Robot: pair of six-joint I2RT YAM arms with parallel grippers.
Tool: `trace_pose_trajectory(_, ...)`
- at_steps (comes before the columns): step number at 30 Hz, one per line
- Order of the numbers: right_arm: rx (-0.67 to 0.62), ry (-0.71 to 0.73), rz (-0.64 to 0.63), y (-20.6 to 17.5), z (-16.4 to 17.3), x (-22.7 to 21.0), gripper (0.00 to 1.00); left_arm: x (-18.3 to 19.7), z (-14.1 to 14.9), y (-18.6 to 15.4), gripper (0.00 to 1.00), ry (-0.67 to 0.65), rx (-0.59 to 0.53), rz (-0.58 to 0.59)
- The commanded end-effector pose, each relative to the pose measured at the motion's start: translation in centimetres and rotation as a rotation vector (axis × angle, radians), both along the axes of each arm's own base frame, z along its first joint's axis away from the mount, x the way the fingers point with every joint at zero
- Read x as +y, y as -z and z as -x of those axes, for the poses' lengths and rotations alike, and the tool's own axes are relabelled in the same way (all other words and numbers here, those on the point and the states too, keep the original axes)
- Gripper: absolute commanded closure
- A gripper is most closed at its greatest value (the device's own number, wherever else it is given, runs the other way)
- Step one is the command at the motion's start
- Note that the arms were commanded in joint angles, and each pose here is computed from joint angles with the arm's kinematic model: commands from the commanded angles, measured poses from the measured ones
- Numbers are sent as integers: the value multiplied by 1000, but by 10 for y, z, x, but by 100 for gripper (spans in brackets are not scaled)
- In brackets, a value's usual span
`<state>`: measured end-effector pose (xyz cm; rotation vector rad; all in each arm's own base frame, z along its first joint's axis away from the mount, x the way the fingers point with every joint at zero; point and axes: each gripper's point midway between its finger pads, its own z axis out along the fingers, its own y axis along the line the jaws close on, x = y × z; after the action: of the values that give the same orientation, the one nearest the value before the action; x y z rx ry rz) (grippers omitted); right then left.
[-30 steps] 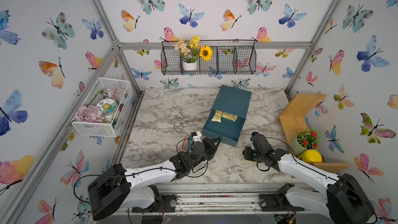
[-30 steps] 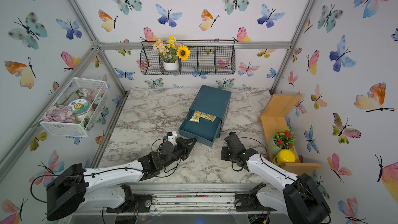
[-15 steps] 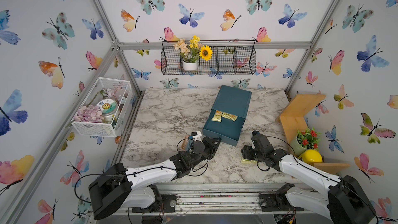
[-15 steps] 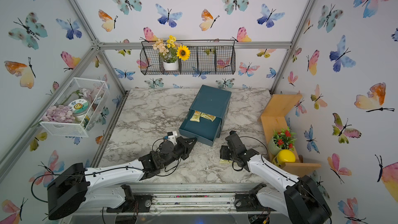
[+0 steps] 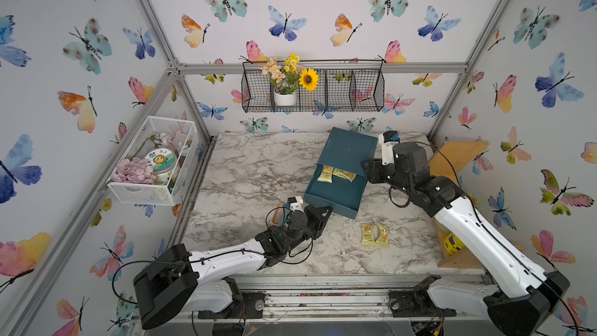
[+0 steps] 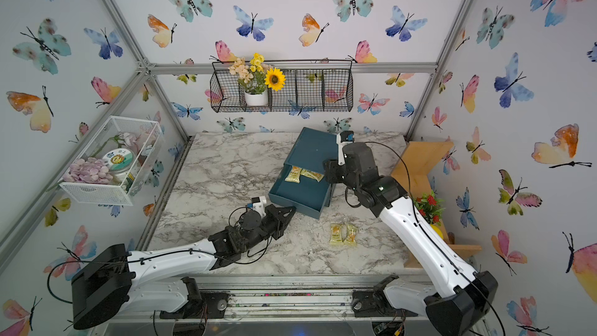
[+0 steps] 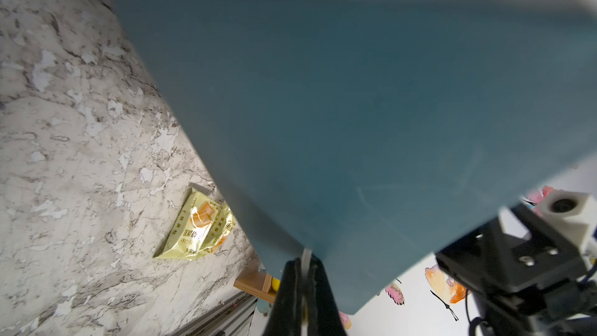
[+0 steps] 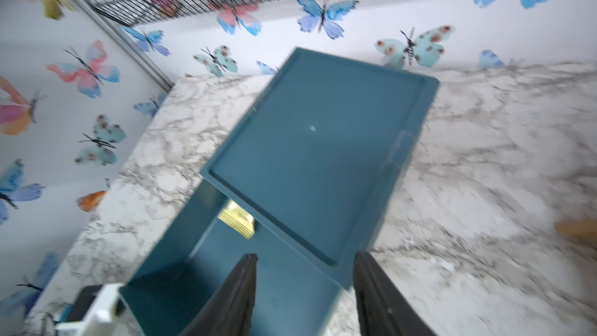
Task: Take the cookies out of the drawer
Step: Place the cookie at the center of the board, then adjust the drawer in the storage box.
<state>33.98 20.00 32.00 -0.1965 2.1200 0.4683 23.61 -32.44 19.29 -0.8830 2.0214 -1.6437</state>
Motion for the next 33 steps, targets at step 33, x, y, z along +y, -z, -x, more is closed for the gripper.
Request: trace_pose_trajectory(33,111,-159,-20,21,-2,58,51,11,17,19,80,-45,64,-49)
